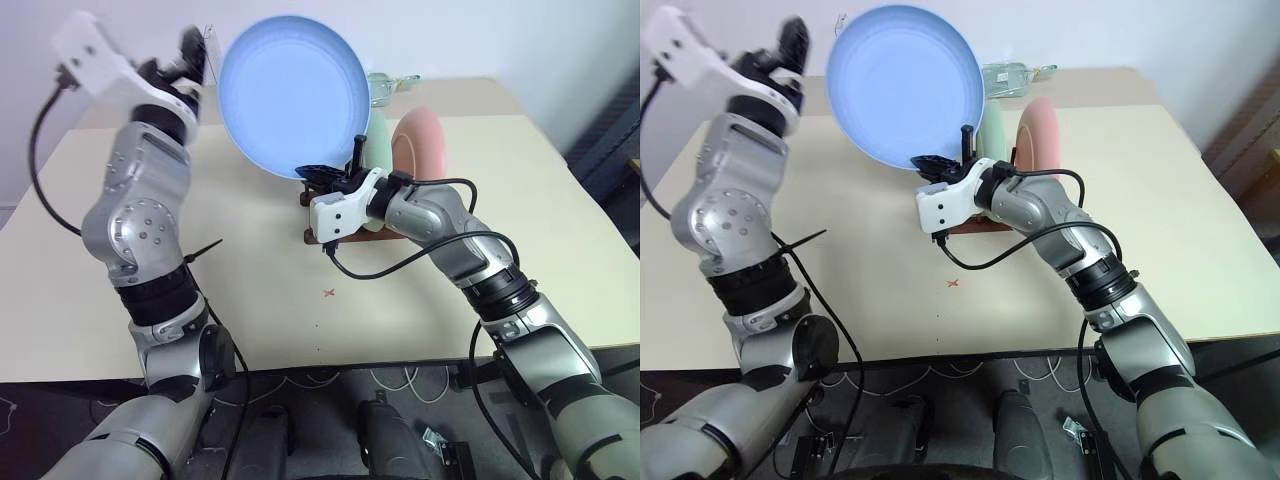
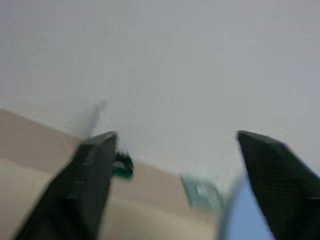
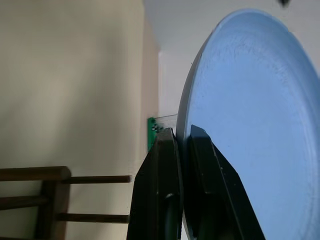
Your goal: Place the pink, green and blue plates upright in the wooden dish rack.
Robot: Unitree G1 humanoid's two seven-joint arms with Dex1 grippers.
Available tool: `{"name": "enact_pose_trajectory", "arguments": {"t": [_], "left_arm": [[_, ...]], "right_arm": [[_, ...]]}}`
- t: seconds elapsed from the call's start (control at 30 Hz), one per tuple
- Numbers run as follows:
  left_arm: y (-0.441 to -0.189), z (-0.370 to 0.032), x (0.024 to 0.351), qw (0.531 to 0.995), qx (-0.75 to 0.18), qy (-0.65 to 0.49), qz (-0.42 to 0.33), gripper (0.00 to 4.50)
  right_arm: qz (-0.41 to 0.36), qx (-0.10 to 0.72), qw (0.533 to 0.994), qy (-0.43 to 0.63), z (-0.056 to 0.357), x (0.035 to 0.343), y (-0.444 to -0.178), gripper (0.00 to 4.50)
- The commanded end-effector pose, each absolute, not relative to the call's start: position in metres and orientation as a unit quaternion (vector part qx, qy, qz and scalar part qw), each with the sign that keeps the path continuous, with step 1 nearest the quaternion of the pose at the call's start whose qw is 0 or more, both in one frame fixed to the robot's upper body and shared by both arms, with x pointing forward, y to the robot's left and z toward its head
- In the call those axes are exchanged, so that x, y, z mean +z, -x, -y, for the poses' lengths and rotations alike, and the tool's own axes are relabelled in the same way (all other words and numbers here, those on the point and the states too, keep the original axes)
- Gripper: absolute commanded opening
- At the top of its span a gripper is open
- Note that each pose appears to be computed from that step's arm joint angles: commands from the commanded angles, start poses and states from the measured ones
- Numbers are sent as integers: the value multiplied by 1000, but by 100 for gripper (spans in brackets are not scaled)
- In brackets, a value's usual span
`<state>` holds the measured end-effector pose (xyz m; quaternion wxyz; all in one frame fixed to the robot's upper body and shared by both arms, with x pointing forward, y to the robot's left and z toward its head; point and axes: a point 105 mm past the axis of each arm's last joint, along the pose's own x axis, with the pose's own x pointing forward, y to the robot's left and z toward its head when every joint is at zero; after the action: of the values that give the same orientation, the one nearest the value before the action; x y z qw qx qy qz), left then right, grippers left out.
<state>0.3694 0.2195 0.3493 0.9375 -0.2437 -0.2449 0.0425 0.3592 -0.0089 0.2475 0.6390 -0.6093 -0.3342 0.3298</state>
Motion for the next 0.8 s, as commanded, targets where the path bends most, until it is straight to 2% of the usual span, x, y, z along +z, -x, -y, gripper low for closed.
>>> {"name": "enact_pose_trajectory", "arguments": {"t": [0.03,0.13,0.23,0.37,0.6,0.8], "left_arm": [[-360,-276,351,938,155,140,276,394],[-364,-306,321,954,181,38,235,394],[-370,-308,286,973,132,-10,190,394],[-369,-250,228,978,-51,-158,125,394],[-342,-194,170,970,-203,-109,79,394],[-327,-172,154,953,-287,-80,52,394]], "right_arm": [[397,316,684,524,4,292,-345,0],[397,368,751,377,-1,312,-330,0],[362,431,790,243,-3,321,-319,0],[292,502,813,29,-3,331,-302,0],[197,500,835,-121,5,318,-303,0],[123,469,851,-202,16,300,-320,0]]}}
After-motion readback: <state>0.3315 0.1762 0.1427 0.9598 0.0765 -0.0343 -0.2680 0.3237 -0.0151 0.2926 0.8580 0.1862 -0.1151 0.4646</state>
